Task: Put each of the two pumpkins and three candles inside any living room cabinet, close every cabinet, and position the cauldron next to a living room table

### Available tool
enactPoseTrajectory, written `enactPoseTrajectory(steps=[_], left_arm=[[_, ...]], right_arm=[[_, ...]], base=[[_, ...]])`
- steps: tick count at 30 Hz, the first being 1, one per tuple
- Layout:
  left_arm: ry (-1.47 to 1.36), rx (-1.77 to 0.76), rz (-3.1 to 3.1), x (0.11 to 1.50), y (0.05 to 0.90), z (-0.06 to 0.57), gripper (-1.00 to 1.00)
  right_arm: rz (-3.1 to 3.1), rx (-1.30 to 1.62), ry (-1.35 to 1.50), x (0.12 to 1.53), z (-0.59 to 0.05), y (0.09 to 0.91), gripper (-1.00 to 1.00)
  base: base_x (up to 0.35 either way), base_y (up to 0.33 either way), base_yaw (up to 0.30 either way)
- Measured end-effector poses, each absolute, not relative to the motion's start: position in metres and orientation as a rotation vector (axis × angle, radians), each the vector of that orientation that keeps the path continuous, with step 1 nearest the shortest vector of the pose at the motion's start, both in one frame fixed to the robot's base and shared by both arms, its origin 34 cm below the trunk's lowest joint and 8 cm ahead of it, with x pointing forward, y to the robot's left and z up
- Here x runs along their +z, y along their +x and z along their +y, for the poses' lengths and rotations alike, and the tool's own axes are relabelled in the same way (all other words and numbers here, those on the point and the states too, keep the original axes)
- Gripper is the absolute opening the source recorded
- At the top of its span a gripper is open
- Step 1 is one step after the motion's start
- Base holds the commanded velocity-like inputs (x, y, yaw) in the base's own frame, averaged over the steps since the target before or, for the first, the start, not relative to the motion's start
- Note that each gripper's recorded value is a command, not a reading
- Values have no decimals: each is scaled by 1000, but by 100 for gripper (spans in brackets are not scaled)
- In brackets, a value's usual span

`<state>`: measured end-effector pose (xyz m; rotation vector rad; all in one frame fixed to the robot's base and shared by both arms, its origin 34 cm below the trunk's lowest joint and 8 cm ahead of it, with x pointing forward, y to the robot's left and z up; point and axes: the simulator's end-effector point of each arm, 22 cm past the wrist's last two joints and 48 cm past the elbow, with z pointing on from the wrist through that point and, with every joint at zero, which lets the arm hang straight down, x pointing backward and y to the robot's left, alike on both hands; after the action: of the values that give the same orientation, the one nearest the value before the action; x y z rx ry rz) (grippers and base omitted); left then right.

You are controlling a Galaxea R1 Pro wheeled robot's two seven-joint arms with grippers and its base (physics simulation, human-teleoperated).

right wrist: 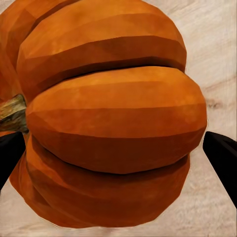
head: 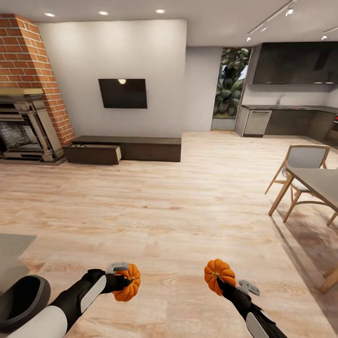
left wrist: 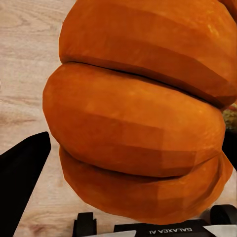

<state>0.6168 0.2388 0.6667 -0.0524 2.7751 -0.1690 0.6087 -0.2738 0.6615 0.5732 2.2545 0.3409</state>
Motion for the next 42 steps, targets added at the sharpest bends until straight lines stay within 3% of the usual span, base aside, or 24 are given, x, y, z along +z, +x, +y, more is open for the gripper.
enactPoseTrajectory(steps=[42], left_arm=[[-31,-149,2773,666,617,240,-100]], right_arm=[[2256,335,578,661,-275,608,-100]], base=[[279,0,0]])
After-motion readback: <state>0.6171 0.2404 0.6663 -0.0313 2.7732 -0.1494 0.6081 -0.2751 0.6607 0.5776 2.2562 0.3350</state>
